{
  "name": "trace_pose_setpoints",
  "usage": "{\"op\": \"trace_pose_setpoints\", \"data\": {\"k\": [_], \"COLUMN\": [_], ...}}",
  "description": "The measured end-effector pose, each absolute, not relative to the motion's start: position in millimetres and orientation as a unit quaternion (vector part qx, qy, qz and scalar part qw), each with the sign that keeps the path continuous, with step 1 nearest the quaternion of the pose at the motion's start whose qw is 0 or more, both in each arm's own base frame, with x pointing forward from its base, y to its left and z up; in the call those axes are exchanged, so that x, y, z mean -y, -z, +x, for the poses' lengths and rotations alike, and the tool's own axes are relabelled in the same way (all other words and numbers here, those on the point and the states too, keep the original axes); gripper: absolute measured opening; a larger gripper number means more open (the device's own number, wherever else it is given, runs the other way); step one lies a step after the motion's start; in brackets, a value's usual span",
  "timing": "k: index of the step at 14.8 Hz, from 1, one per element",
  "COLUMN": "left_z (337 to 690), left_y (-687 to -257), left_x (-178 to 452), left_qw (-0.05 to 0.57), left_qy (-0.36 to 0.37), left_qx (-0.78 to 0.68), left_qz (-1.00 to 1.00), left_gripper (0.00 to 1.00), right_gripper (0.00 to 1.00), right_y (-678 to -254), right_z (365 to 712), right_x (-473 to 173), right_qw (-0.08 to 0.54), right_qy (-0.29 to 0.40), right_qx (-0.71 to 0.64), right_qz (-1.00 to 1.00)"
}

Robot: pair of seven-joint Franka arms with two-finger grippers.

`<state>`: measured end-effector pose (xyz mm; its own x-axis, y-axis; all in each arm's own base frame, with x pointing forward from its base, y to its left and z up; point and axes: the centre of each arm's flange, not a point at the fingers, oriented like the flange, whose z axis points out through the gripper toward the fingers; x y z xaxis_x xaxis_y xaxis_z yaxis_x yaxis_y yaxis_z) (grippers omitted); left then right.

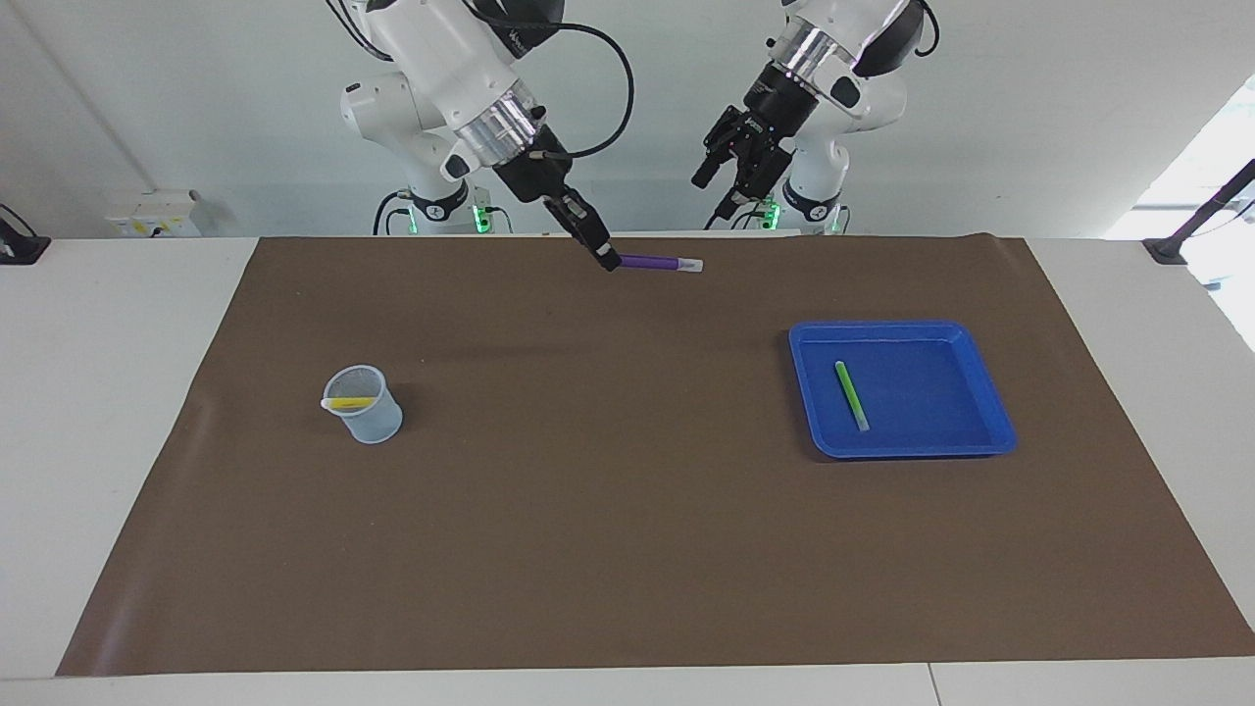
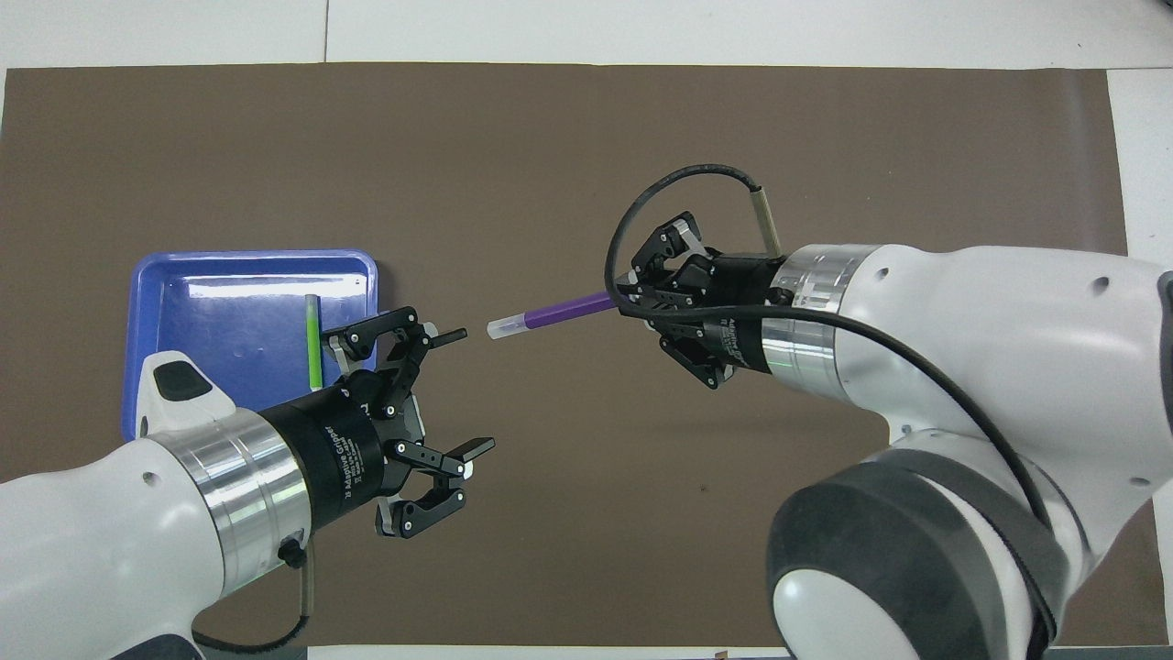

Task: Right arm passes pens to left for tray arrangement
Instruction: 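Bring the purple pen toward the left gripper and close left gripper on it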

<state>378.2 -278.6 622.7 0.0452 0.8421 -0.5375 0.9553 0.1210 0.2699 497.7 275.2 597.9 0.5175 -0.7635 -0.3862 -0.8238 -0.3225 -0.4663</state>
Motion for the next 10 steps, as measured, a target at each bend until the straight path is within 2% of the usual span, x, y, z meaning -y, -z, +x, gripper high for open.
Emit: {"op": "trace_pose_setpoints", "data": {"k": [10], "left_z": [367.5], "left_y": [-624.1], "left_x": [308.9], "left_qw": [0.257], "left_qy": [0.002], "left_qx": [-0.734], "left_qz": [0.628], "left_gripper": [0.93], "right_gripper": [0.18], "right_y": [-596.5], "right_z": [474.2], "right_x": [-314.2], "right_qw": [0.308], "right_qy": [-0.070], "right_qx": [-0.485], "right_qz": [-0.816]}}
